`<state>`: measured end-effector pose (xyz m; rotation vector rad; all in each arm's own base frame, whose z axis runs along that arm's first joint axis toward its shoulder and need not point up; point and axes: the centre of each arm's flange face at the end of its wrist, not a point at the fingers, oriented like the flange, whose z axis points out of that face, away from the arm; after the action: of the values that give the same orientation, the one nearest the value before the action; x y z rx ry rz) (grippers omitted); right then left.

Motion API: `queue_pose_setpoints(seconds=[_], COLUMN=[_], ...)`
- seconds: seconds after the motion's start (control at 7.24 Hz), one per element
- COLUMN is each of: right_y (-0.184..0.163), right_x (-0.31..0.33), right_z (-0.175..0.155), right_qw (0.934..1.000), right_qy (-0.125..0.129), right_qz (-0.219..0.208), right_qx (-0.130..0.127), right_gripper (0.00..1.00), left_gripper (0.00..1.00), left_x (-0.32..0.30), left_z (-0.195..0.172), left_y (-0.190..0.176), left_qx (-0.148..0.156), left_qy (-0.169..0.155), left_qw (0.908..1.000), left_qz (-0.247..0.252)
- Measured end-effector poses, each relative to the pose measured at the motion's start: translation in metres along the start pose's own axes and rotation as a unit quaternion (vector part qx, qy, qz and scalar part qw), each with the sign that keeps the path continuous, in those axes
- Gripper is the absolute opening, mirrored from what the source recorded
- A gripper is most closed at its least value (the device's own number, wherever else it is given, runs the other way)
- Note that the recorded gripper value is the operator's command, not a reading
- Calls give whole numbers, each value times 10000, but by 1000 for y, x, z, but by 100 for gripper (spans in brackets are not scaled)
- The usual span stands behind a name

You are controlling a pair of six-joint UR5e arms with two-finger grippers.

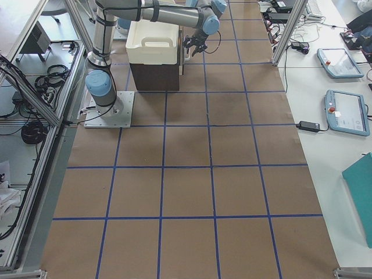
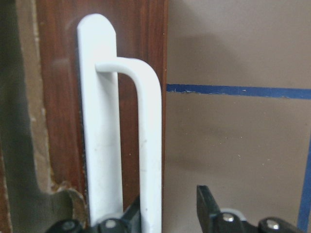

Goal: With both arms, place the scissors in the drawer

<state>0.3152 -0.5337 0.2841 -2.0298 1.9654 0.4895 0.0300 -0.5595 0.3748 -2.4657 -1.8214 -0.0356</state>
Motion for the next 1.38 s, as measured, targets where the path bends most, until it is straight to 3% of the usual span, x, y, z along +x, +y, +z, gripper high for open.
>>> queue_pose_setpoints(seconds=[0.41, 0.83, 1.38], right_y=[0, 0, 14], right_x=[15, 44, 90], right_z=[-11, -22, -41], right_qw=[9998, 9994, 9972], right_qy=[186, 322, 711], right_qz=[-38, -59, -105], right_qx=[45, 69, 214], right_gripper=[44, 44, 44], left_gripper=[0, 0, 0], left_x=[5, 2, 1], left_z=[-13, -25, -30], left_y=[-21, -67, -89], left_qx=[325, 327, 311], left_qy=[-98, -114, -110], left_qw=[9994, 9994, 9994], left_qz=[35, 30, -125])
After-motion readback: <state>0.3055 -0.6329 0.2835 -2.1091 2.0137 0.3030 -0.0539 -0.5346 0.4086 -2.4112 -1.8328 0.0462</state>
